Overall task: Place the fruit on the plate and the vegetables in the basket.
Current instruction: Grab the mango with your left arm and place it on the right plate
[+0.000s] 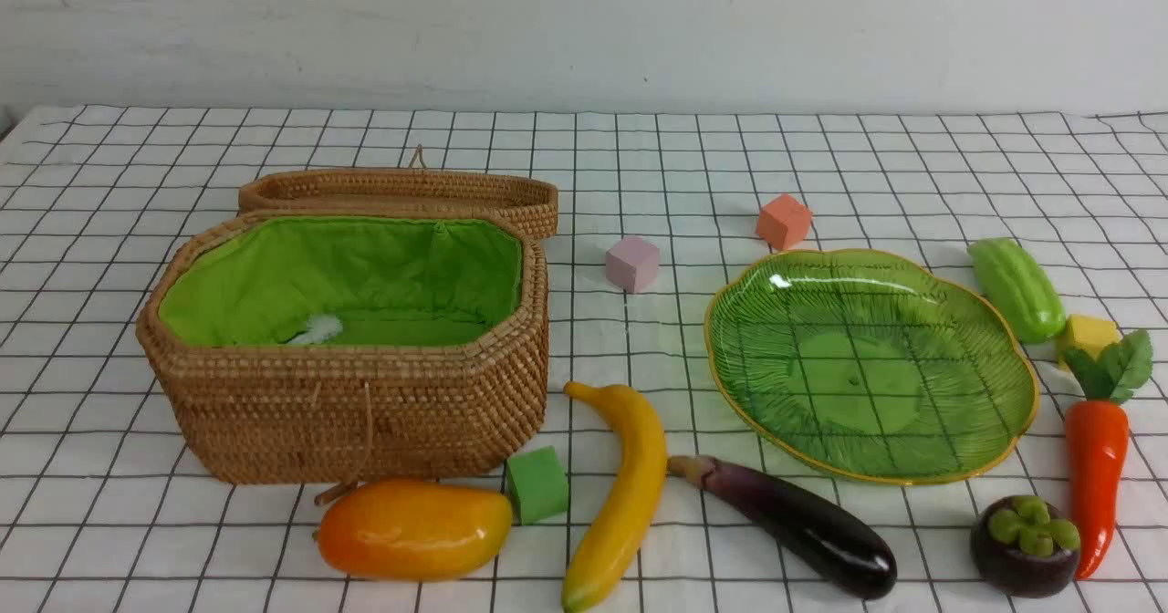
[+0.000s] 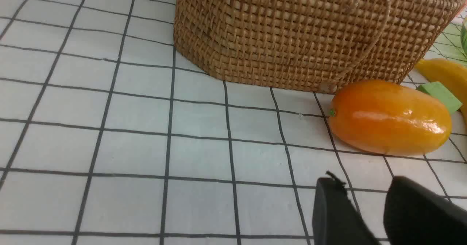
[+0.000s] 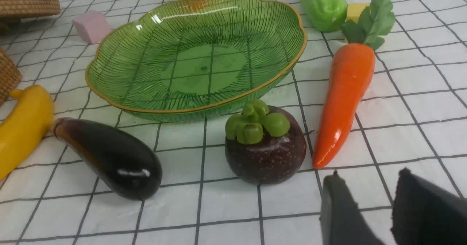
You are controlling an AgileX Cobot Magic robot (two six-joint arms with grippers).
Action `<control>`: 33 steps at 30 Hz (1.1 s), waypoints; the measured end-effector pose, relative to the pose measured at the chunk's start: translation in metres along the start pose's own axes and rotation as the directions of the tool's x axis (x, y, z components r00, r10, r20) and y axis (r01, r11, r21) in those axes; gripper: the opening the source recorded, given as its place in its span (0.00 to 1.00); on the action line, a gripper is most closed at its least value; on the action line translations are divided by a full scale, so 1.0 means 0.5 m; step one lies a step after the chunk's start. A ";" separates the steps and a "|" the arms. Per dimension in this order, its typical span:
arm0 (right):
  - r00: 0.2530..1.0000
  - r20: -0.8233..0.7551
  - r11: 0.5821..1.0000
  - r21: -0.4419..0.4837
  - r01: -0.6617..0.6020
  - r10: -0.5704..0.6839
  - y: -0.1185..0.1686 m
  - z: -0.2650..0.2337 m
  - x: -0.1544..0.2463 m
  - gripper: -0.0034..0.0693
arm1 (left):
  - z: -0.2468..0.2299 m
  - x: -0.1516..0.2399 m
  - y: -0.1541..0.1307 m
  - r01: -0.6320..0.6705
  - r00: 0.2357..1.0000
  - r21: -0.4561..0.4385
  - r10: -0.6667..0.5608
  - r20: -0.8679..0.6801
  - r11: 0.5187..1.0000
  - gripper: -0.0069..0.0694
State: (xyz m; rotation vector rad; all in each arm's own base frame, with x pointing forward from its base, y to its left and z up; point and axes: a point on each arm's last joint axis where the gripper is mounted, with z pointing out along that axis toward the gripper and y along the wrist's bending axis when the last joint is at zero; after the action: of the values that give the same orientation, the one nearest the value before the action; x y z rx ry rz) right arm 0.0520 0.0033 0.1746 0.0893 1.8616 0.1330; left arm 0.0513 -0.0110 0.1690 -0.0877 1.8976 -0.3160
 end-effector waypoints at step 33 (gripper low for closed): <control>1.000 0.000 1.000 0.000 0.000 0.000 0.000 0.000 0.000 0.38 | -0.018 -0.078 -0.009 0.649 0.637 0.331 -0.728 0.255 0.685 0.32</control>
State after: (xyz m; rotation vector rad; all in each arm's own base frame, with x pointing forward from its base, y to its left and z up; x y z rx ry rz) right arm 0.0520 0.0033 0.1746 0.0893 1.8616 0.1330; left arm 0.0560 -0.0054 0.2086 -0.7108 1.3628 -0.9618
